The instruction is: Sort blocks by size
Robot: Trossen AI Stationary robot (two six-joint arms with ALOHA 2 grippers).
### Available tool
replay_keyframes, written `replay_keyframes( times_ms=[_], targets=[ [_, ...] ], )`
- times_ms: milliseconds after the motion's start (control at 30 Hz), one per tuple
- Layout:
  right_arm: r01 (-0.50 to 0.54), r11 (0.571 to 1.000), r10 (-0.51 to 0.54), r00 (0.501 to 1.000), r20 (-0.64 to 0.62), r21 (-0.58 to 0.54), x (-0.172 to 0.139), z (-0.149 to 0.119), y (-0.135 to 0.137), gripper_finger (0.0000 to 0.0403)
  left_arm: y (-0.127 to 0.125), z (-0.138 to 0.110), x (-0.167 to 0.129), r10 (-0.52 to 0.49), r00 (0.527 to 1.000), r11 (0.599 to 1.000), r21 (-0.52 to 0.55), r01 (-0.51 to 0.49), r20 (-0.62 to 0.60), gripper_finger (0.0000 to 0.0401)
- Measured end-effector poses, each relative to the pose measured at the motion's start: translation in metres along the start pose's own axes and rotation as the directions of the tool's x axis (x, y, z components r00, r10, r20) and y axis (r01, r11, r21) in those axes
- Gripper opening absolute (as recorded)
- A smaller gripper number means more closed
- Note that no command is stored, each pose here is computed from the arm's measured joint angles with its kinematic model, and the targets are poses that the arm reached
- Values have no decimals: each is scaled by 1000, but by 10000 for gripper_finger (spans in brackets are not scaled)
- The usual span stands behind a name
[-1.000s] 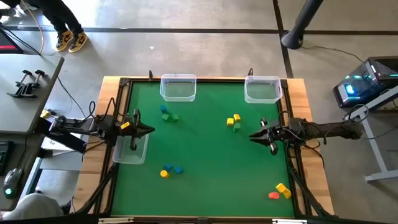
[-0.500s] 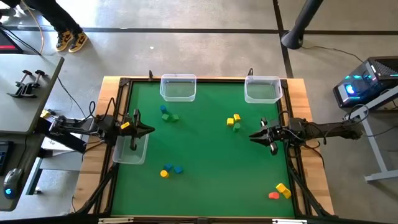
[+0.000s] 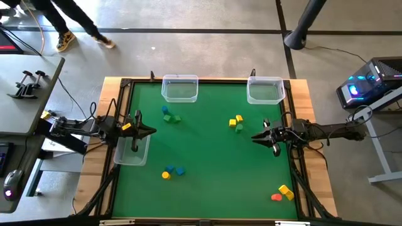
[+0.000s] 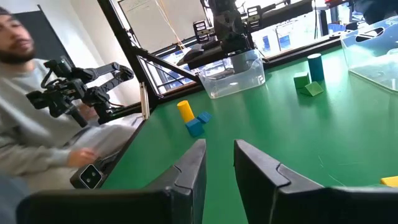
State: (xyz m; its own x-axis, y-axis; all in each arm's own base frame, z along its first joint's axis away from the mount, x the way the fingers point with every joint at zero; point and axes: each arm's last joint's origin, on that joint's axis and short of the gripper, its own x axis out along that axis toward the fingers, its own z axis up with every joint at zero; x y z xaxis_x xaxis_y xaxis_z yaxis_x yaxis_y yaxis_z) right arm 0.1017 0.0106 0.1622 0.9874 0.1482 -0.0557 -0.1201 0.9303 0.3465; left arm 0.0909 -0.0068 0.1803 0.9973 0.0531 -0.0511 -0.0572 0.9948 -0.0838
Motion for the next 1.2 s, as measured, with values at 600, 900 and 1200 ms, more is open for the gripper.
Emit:
replay_keyframes(
  times_ms=[600,900,1200],
  targets=[
    [0,1000,0,1000,0,0,0,0,0,78,0,0,0,0,1000,998,-70,0,1,0],
    [0,1000,0,1000,0,0,0,0,0,78,-2,16,-1,-19,987,962,-265,62,161,0],
    [0,1000,0,1000,0,0,0,0,0,78,-9,23,10,-33,979,964,-253,85,202,0]
  ],
)
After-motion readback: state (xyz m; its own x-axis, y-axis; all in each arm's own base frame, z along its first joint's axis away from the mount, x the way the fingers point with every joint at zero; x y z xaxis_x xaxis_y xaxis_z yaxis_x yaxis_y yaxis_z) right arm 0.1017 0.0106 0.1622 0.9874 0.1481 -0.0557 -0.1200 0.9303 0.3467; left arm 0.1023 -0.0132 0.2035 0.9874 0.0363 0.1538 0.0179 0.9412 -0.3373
